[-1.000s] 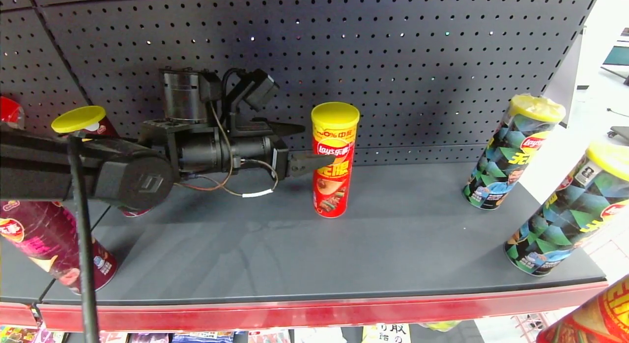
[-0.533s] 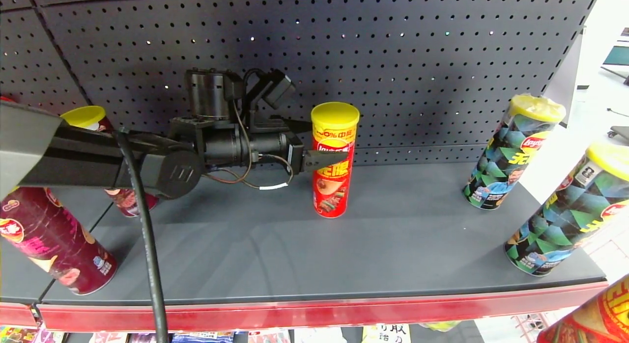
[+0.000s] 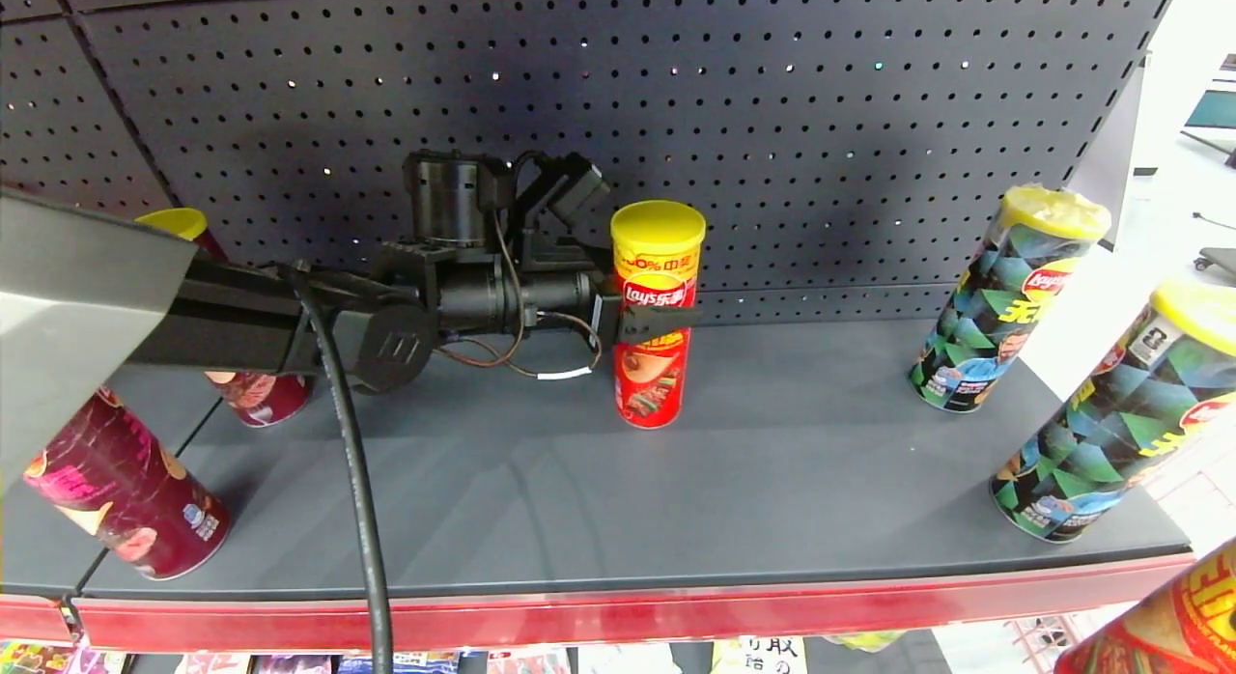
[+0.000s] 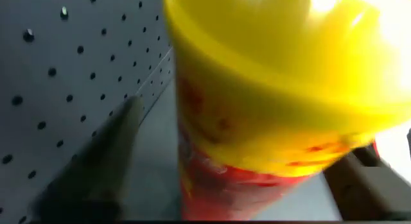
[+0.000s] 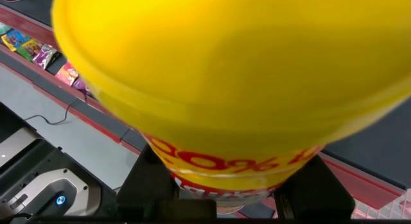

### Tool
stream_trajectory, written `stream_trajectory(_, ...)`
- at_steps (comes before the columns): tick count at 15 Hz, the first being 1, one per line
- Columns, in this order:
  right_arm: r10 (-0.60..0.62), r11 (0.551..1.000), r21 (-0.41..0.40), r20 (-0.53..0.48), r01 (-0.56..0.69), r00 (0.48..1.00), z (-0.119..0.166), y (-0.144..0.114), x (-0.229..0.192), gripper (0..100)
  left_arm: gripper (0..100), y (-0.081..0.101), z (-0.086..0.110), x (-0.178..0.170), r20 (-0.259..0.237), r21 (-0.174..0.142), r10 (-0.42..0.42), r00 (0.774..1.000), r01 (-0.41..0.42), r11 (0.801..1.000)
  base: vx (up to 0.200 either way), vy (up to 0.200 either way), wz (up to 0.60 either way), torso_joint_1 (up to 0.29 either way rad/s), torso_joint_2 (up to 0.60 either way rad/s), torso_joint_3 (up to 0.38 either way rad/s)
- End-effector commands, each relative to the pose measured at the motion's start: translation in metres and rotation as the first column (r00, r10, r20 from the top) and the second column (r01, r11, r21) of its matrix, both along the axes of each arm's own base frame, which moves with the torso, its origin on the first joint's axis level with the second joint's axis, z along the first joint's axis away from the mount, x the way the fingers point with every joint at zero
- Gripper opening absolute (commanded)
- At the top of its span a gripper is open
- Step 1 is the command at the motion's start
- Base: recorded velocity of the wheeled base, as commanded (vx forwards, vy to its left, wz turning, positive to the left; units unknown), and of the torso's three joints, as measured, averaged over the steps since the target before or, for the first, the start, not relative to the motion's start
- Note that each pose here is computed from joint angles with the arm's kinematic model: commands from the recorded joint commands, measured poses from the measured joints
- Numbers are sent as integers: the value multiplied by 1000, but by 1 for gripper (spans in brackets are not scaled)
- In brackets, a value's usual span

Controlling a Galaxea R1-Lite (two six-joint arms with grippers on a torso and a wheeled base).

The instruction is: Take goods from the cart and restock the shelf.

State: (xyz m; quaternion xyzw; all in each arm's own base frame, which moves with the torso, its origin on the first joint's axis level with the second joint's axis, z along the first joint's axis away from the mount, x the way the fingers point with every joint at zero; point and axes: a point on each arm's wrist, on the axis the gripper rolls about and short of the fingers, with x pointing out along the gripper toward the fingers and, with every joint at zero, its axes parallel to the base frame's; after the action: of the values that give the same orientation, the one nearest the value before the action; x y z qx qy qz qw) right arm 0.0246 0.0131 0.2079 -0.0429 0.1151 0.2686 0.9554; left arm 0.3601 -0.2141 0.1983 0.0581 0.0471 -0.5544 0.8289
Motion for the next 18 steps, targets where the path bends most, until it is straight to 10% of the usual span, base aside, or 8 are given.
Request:
stream_trajectory(1,-1,1000,-1,-4,1,1000,0,0,0,0,0,0,-4,2,-11,5,1,1000,0,1000,0,0,0,0,0,0)
stream_trajectory(18,5,1000,0,-13,-5,1000,-1,1,2,0,0,68,3,-143,-102,74,100,990,-93,993,0,0,0,0,0,0)
